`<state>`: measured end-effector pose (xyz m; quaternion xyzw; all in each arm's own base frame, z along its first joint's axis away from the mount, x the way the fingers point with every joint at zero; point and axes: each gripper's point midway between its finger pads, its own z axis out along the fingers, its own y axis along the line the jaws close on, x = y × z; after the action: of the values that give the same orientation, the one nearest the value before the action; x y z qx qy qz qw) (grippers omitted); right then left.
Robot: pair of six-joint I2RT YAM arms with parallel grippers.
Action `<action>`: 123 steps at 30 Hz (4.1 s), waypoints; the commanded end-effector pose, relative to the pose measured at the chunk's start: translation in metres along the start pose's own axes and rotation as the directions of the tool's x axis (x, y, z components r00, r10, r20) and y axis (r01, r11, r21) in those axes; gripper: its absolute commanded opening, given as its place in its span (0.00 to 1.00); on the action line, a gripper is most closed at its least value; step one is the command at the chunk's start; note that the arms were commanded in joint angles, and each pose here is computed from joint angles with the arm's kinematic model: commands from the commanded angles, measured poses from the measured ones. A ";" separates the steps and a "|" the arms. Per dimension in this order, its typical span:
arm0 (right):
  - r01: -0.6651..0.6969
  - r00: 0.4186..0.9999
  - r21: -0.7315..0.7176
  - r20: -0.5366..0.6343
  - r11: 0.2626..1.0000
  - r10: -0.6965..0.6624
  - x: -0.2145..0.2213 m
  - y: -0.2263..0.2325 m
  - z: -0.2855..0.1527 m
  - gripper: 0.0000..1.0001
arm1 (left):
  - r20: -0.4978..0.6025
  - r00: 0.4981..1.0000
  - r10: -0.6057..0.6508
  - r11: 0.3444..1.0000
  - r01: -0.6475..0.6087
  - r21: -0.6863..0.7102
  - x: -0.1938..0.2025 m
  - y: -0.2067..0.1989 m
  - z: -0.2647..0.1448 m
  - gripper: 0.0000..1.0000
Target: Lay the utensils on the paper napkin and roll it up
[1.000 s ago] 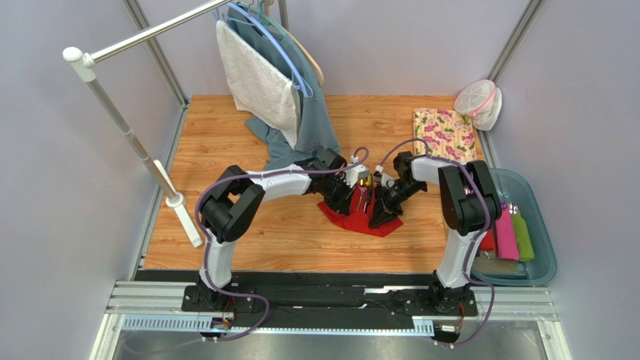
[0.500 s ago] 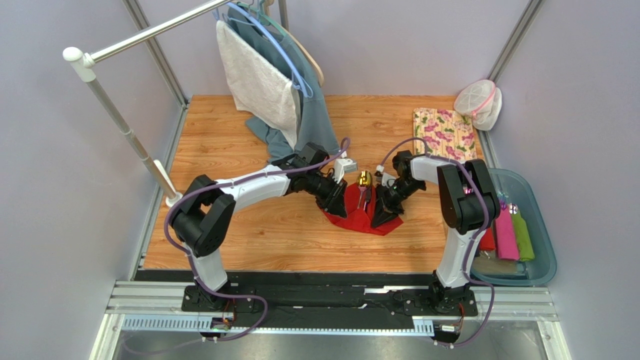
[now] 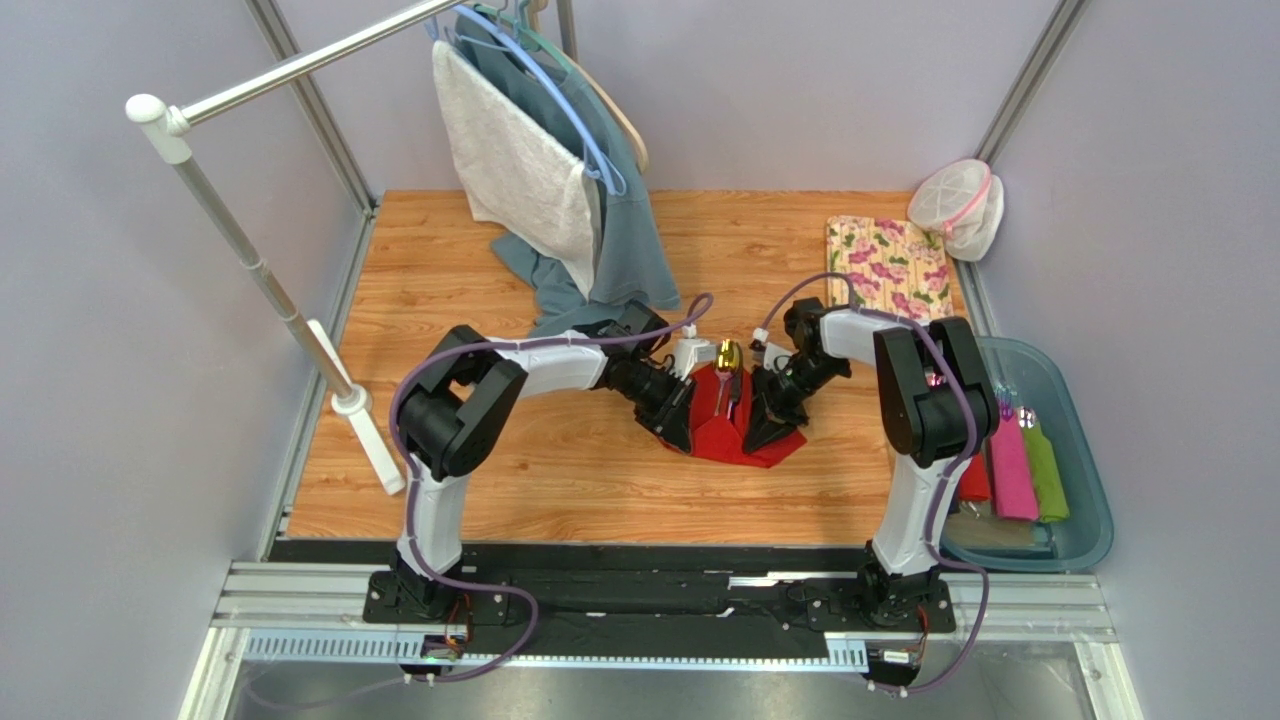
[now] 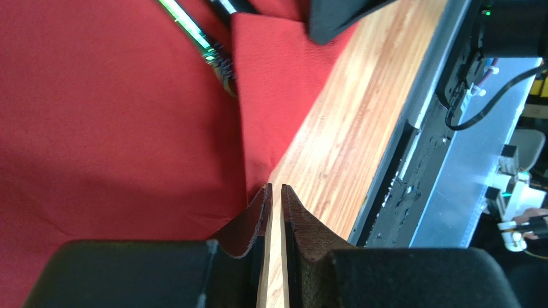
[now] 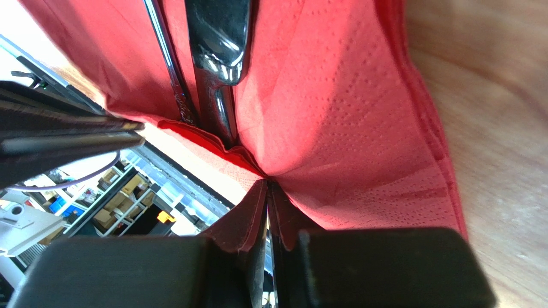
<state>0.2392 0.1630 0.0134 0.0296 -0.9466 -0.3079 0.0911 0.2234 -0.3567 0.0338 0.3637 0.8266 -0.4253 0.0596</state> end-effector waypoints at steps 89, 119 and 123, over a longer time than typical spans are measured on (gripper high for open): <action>0.135 0.990 0.070 0.039 0.988 -0.138 -0.020 -0.017 -0.009 0.13 | 0.408 0.890 -0.201 0.969 0.121 0.215 -0.100 -0.023 0.001 0.13; 0.095 0.995 -0.037 0.040 0.995 -0.093 -0.008 0.019 -0.031 0.17 | 0.325 0.897 -0.300 0.952 0.260 0.161 -0.078 0.015 0.042 0.03; 0.094 0.994 -0.063 0.066 0.994 -0.090 -0.011 0.028 -0.035 0.19 | 0.325 0.893 -0.312 0.949 0.273 0.160 -0.078 0.018 0.042 0.01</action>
<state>0.2425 0.1577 0.0310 0.0632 -0.9428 -0.3163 0.0837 0.2737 -0.4183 0.0243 0.1539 0.8277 -0.5293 0.1054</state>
